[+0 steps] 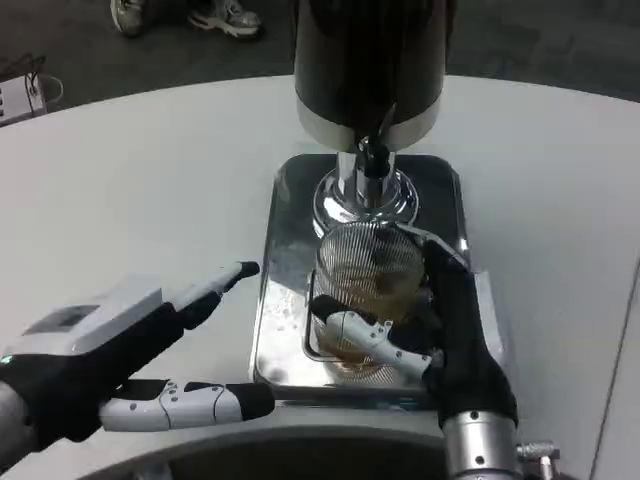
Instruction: Grasp the cup under the faucet to collect the drink, then remove the cup.
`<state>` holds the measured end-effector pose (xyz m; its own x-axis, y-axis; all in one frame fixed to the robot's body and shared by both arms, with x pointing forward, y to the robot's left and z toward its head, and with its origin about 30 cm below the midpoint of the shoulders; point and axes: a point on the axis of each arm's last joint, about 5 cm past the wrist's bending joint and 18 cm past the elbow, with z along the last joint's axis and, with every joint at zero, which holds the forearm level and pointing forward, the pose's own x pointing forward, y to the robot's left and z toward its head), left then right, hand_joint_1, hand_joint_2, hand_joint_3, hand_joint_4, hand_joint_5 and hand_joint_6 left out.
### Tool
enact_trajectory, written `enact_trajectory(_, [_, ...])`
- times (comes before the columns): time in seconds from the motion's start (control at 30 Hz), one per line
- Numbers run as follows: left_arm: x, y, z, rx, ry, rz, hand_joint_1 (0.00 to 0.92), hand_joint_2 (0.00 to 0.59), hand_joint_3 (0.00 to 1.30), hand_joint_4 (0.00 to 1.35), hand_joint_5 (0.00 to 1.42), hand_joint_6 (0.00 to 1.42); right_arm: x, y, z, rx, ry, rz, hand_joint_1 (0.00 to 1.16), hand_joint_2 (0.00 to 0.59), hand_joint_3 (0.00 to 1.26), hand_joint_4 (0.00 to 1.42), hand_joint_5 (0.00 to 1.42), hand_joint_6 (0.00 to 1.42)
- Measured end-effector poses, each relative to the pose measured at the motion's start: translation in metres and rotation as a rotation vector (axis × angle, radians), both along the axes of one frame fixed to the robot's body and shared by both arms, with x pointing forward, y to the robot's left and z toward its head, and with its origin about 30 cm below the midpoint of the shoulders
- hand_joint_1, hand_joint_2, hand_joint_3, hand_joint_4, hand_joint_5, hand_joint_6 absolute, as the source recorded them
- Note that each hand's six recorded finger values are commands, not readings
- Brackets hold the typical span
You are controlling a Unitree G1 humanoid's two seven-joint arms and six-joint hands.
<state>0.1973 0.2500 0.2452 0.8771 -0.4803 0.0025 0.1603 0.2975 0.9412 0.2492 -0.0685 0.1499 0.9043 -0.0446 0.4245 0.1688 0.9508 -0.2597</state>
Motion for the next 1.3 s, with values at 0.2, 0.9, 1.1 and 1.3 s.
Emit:
enact_trajectory(0.2, [0.002,-0.001,0.0,0.001,-0.002,-0.006,0.0,0.072,0.02,0.0,0.05,0.16,-0.011,-0.0104,-0.002,-0.031,0.011,0.043,0.97,0.244,1.22,1.42,1.42,1.42])
enact_trajectory(0.9, [0.006,-0.01,0.007,0.002,-0.075,-0.029,0.0,0.076,0.02,0.0,0.05,0.16,-0.068,-0.0683,0.0202,-0.07,-0.03,0.069,0.98,0.237,1.24,1.42,1.42,1.42])
enact_trajectory(1.1, [0.002,-0.015,0.012,0.013,-0.105,-0.053,0.0,0.076,0.02,0.0,0.05,0.16,-0.078,-0.0856,0.036,-0.152,-0.09,0.073,0.98,0.234,1.23,1.42,1.42,1.42])
enact_trajectory(1.3, [-0.004,-0.019,0.014,0.043,-0.135,-0.067,0.0,0.075,0.01,0.0,0.03,0.15,-0.088,-0.0987,0.0483,-0.235,-0.118,0.097,0.97,0.225,1.23,1.42,1.42,1.42])
